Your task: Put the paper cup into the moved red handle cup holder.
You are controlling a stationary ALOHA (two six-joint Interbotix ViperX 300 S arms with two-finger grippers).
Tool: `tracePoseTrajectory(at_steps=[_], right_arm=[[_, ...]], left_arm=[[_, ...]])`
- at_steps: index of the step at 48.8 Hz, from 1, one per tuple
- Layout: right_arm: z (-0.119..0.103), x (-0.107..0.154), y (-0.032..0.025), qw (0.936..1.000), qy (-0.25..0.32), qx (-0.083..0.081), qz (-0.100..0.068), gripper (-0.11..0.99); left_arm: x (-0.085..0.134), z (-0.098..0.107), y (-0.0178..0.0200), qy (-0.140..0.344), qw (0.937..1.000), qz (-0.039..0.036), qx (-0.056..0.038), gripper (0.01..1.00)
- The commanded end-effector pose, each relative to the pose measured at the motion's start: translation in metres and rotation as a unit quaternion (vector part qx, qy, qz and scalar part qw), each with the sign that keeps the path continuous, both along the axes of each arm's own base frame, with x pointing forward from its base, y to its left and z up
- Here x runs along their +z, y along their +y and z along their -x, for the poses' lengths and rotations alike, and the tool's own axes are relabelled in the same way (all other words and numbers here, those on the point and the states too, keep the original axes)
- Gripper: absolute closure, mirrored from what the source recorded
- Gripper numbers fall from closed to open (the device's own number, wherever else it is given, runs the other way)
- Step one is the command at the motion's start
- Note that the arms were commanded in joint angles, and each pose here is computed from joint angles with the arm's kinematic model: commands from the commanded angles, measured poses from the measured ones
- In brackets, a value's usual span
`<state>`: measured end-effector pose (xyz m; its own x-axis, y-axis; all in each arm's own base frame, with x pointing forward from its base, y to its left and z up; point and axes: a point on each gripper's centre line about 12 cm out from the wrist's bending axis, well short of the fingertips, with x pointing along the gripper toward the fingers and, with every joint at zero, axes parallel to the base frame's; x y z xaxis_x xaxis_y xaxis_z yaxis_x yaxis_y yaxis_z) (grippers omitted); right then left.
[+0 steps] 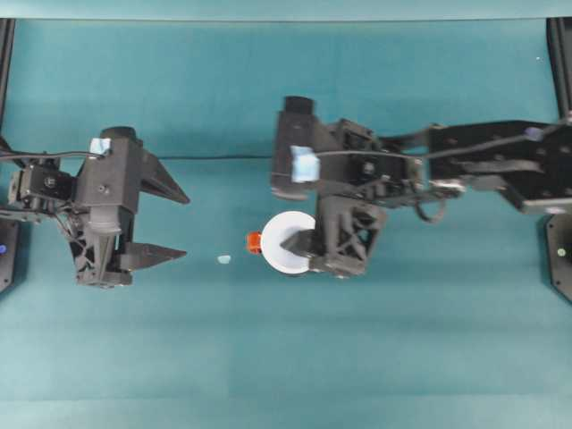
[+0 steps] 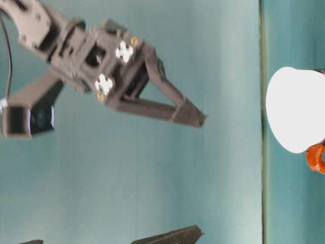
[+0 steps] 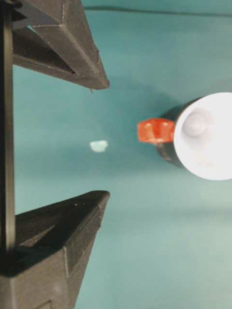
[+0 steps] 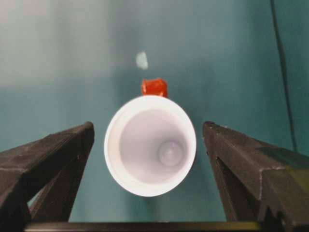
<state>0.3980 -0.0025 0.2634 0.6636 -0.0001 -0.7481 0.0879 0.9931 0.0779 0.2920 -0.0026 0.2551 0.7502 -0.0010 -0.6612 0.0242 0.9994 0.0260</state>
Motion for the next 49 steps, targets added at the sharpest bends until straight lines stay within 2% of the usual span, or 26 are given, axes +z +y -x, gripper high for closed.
tracePoseTrajectory(at_steps=[1,7,13,23,32,41,49], right_arm=[[0.009,0.021,0.0059,0.9982,-0.059,0.012,0.006,-0.06],[0.022,0.022,0.0091,0.9942,-0.104,0.023,0.013,-0.06],[0.04,0.024,0.0088,0.989,-0.141,0.035,0.028,-0.06],[0.069,0.026,0.0087,0.9818,-0.182,0.041,0.038,-0.06],[0.089,0.026,0.0069,0.9794,-0.195,0.037,0.037,-0.06],[0.106,0.027,0.0062,0.9776,-0.204,0.036,0.038,-0.06],[0.121,0.026,0.0022,0.9747,-0.218,0.029,0.04,-0.06]], left_arm=[[0.009,-0.002,-0.0004,-0.018,0.9998,-0.0005,-0.0011,0.07],[0.01,-0.002,-0.0004,-0.018,0.9998,-0.0005,-0.0011,0.07],[0.01,-0.001,-0.0009,-0.018,0.9998,0.0007,-0.0009,0.07],[0.013,0.001,-0.0004,-0.024,0.9997,0.0008,-0.0001,0.07],[0.013,0.001,-0.0008,-0.024,0.9997,0.0014,-0.0004,0.07],[0.013,0.001,-0.0031,-0.024,0.9997,0.0026,-0.0032,0.07],[0.012,0.001,-0.0035,-0.023,0.9997,0.0027,-0.004,0.07]])
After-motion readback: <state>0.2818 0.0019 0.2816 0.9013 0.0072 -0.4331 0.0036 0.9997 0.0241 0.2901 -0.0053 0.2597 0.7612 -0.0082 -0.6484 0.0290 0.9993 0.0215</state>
